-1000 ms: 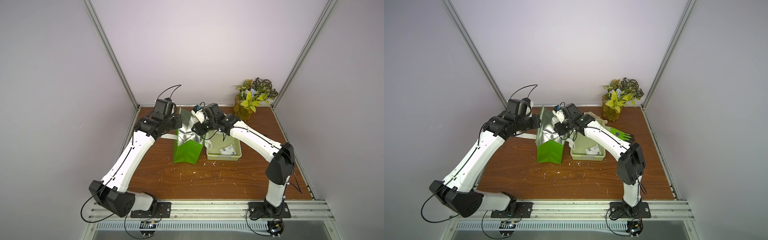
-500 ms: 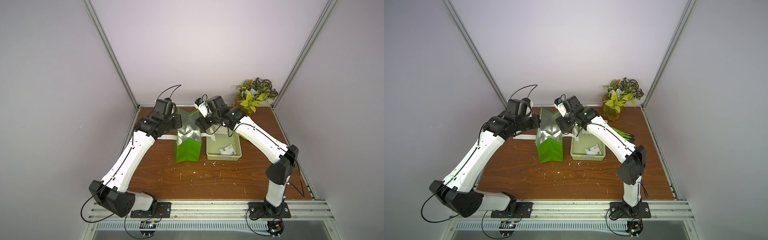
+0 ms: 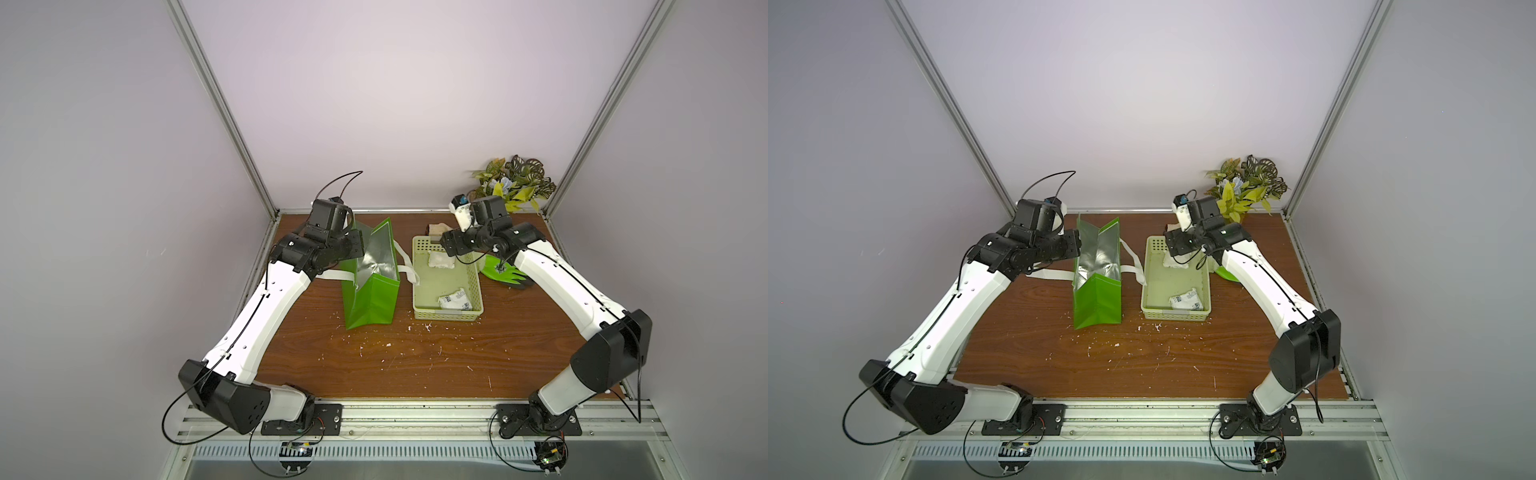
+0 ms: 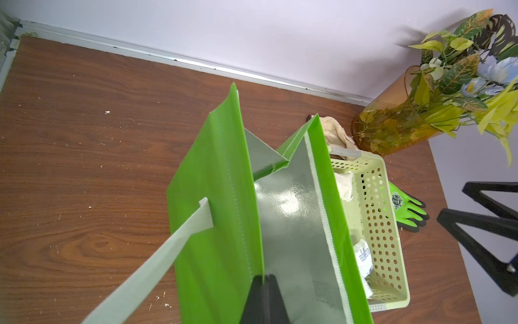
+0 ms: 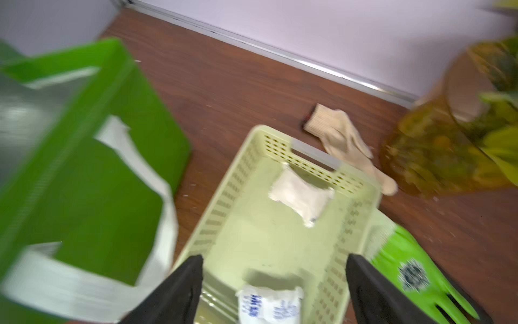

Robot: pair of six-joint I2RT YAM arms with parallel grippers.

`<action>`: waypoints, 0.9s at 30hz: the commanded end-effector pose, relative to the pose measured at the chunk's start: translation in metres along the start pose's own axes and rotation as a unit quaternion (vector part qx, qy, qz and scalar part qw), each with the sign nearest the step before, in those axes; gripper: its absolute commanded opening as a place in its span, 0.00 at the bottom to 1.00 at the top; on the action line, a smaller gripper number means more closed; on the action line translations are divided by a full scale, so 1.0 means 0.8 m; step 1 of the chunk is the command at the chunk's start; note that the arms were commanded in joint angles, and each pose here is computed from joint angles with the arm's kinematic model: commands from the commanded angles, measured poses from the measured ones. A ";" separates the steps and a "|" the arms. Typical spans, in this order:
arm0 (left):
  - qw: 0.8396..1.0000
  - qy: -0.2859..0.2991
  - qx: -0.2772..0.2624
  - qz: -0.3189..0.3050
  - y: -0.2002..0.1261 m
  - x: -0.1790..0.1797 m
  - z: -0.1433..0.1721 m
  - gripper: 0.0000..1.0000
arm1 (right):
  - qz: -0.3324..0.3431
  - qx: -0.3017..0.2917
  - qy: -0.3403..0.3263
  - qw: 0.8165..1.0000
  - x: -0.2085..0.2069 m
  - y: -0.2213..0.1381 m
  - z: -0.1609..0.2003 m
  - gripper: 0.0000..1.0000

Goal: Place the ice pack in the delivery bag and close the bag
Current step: Pick up the ice pack from the bin.

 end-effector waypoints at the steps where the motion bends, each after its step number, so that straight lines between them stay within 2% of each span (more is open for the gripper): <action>1: 1.000 0.006 -0.012 -0.007 -0.005 0.004 -0.003 0.00 | 0.025 0.009 -0.046 0.999 0.004 0.019 0.014 0.88; 4: 1.000 0.006 -0.015 -0.008 -0.006 0.004 -0.005 0.00 | 0.027 0.061 -0.082 0.994 0.004 0.058 0.038 0.88; 15: 1.000 0.005 -0.022 0.002 -0.004 0.000 -0.010 0.00 | 0.032 0.126 -0.218 0.967 0.002 0.180 0.055 0.91; 23: 1.000 0.003 -0.018 0.002 -0.004 0.001 -0.007 0.00 | 0.055 0.128 -0.244 0.960 -0.004 0.219 0.046 0.93; 27: 1.000 0.004 -0.021 0.000 -0.005 0.001 -0.008 0.00 | 0.047 0.149 -0.265 0.951 -0.004 0.238 0.058 0.94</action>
Point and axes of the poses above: each gripper's point midway between its finger pads, its own y axis out along the fingers, its own x axis along the line the jaws close on, z = x × y, the point moved 8 cm from there along -y, back along the fingers, and after that the axes turned 1 degree about y, right-handed, at the moved point
